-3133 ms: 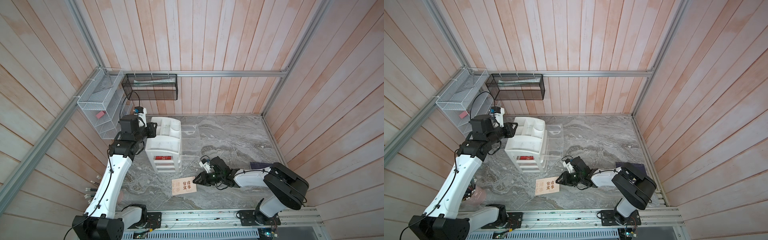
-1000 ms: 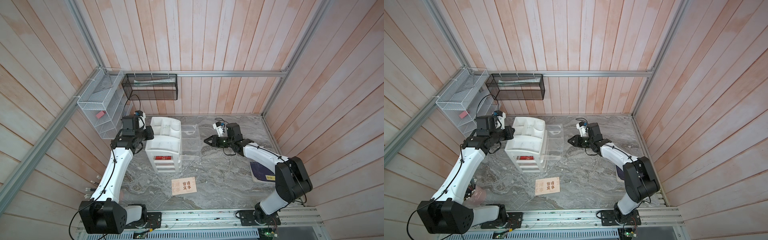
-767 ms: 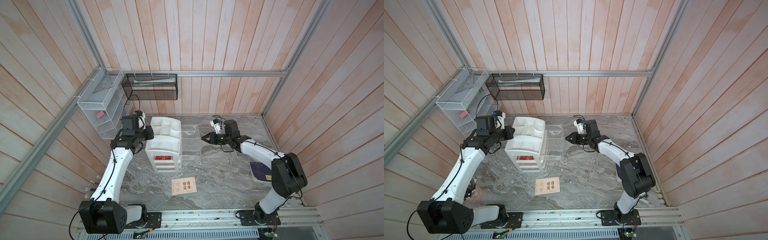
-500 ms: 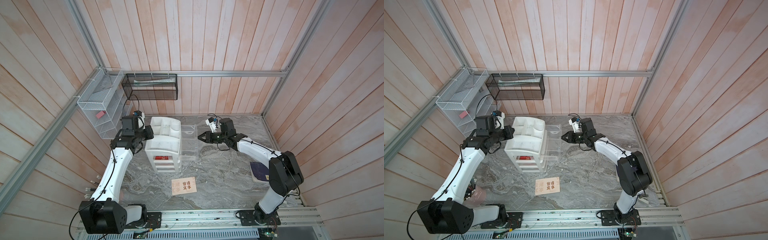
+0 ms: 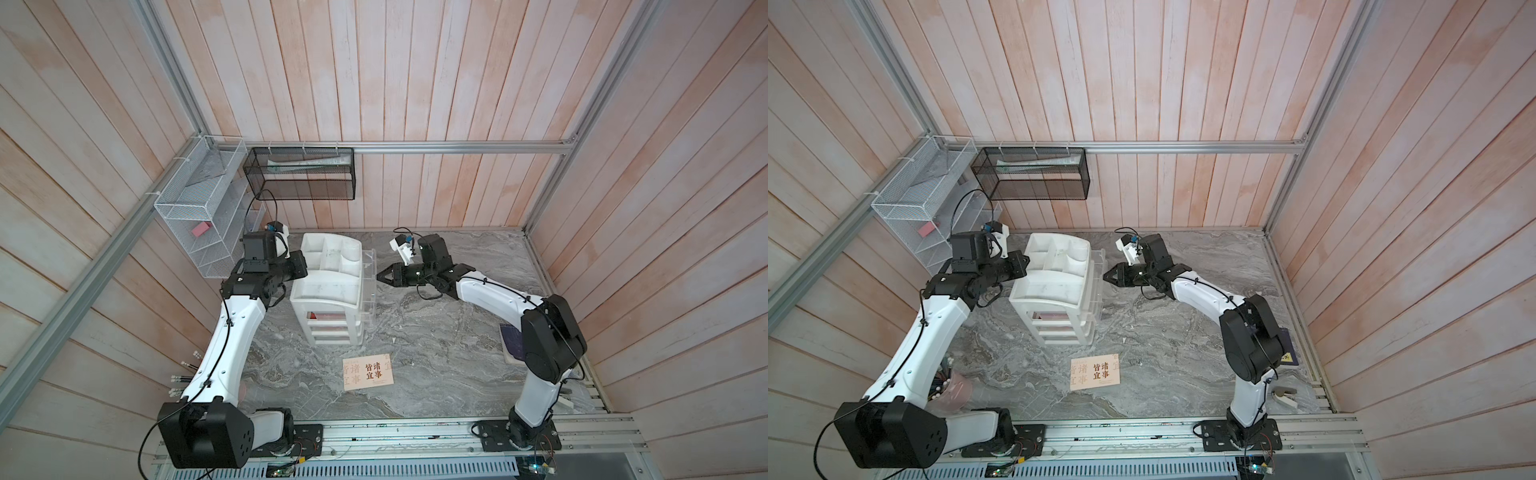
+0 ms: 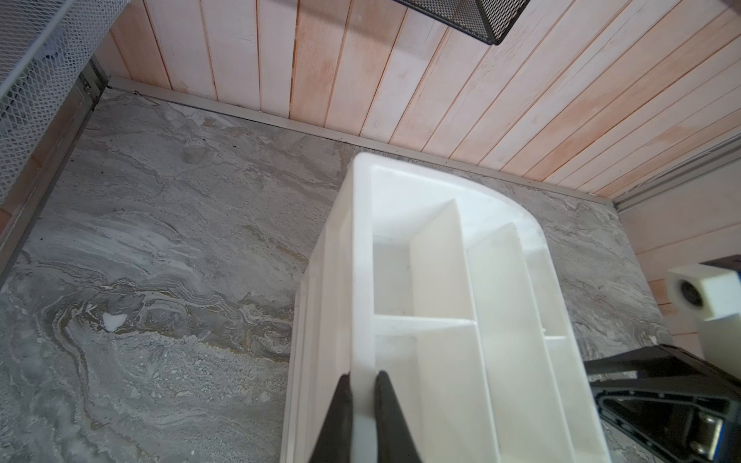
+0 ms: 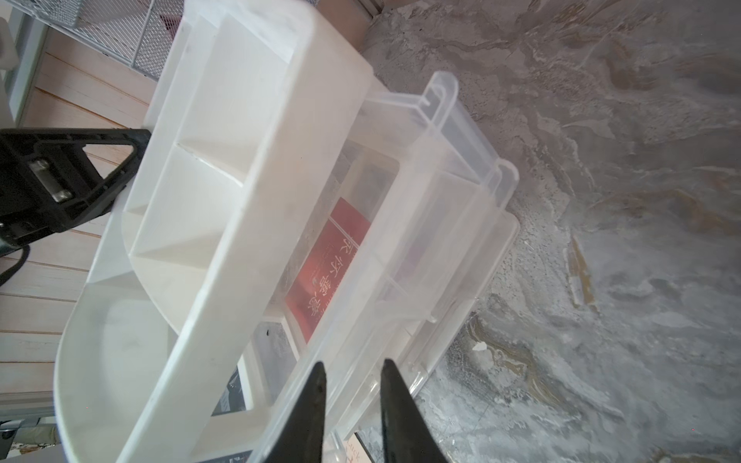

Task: Take the postcards out of the drawer
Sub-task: Close the drawer in the storage box.

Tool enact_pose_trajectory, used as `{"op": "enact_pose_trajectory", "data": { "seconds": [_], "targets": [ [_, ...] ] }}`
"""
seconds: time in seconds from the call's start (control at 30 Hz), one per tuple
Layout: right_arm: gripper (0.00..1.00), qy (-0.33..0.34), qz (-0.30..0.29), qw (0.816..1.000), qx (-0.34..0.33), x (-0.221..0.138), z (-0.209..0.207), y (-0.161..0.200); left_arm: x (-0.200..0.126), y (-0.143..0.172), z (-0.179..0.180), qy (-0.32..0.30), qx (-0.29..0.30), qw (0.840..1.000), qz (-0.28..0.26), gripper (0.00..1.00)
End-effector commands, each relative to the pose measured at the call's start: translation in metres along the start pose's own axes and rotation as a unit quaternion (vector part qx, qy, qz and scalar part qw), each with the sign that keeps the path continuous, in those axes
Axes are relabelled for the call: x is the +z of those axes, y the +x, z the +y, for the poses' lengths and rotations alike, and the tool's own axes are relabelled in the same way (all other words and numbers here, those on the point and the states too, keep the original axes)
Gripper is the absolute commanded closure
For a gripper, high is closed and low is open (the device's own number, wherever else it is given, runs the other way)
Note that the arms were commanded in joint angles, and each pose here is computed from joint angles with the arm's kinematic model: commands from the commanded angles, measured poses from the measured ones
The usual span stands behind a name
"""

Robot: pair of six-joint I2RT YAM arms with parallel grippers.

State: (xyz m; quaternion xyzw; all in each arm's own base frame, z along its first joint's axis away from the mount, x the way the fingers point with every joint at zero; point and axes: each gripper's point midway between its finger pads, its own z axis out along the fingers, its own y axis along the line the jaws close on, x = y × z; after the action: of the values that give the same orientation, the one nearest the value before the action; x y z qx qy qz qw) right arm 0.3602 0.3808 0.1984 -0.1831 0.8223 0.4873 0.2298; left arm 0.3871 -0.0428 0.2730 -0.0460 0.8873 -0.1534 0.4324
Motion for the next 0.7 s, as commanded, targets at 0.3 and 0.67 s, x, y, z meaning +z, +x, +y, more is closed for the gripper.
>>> {"op": "enact_pose_trajectory", "data": {
  "seconds": [0.3,0.67],
  "targets": [
    [0.75,-0.035,0.029,0.999,-0.011,0.036,0.023,0.003,0.003,0.012,-0.008,0.027,-0.001,1.0,0.013,0.92],
    [0.75,-0.052,0.023,0.998,0.004,0.035,0.017,0.002,0.007,0.015,-0.002,0.014,-0.002,1.0,0.014,0.93]
  ]
}}
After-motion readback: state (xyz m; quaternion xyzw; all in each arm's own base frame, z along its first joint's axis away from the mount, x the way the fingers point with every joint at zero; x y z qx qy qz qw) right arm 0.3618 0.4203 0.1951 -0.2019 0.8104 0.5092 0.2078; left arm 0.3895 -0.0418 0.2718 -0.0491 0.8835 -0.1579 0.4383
